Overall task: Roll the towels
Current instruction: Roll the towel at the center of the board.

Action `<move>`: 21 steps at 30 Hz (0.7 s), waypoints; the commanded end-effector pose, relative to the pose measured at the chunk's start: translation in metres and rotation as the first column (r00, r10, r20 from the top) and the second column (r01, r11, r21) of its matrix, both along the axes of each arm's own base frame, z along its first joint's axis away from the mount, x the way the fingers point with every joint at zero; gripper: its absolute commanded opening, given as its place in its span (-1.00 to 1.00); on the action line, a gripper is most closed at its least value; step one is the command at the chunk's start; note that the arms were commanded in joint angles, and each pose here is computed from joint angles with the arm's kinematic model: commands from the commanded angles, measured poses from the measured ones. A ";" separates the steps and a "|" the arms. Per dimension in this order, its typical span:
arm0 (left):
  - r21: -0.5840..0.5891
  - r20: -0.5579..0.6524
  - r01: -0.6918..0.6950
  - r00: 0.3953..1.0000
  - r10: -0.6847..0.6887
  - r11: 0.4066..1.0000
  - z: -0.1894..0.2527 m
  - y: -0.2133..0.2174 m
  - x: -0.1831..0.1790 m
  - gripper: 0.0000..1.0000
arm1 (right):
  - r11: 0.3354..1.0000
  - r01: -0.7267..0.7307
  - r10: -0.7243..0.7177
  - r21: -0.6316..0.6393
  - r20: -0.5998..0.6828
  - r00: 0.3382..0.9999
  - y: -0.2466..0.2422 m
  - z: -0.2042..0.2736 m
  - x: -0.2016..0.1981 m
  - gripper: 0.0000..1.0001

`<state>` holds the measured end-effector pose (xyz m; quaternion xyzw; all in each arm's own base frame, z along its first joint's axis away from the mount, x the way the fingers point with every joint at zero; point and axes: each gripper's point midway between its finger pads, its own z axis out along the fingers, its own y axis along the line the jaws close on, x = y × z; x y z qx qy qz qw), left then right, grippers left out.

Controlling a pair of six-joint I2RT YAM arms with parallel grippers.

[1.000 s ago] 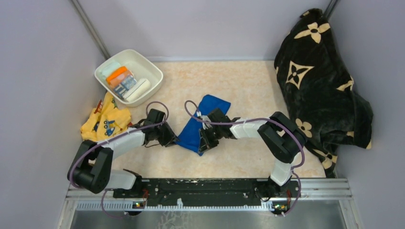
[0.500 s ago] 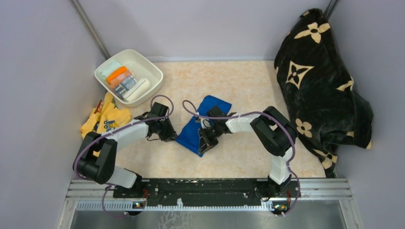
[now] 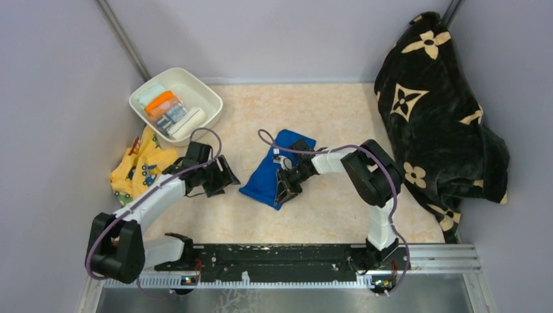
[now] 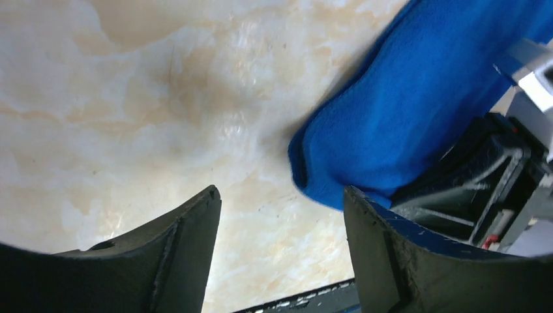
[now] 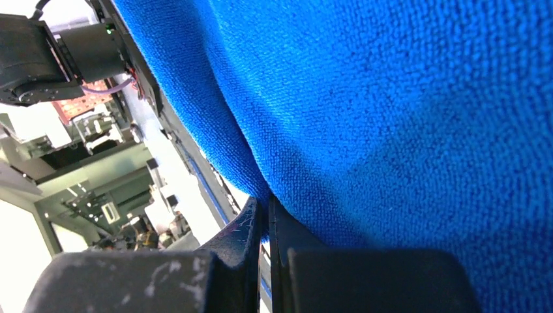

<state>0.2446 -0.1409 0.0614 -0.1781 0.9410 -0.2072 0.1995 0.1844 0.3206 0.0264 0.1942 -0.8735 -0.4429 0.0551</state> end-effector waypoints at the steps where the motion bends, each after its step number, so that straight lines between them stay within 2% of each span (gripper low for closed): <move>1: -0.060 -0.066 0.062 0.996 -0.066 0.996 -0.006 -0.001 -0.035 0.50 | 0.999 0.001 -0.001 0.038 -0.017 1.000 0.005 0.003 0.011 -1.00; 7: -0.142 -0.105 0.097 0.988 -0.112 0.985 -0.015 -0.010 -0.056 0.47 | 0.999 0.013 -0.012 0.030 -0.035 0.999 0.001 -0.002 0.015 -1.00; 11: -0.238 -0.085 0.121 0.986 -0.144 0.964 -0.010 -0.029 -0.048 0.45 | 1.000 0.008 -0.007 0.017 -0.040 0.999 0.000 -0.005 0.016 -1.00; 15: -0.261 -0.071 0.125 0.987 -0.148 0.957 -0.010 -0.038 -0.038 0.43 | 1.000 0.005 -0.004 0.013 -0.029 1.000 0.001 -0.004 0.019 -1.00; 20: -0.267 -0.091 0.119 0.985 -0.148 0.956 -0.021 -0.044 -0.028 0.27 | 1.000 0.003 -0.002 0.014 -0.009 1.000 0.002 0.001 0.023 -1.00; 21: -0.269 -0.093 0.122 0.984 -0.152 0.955 -0.023 -0.046 -0.026 0.17 | 1.000 0.002 -0.002 0.012 -0.005 1.000 0.002 0.001 0.023 -1.00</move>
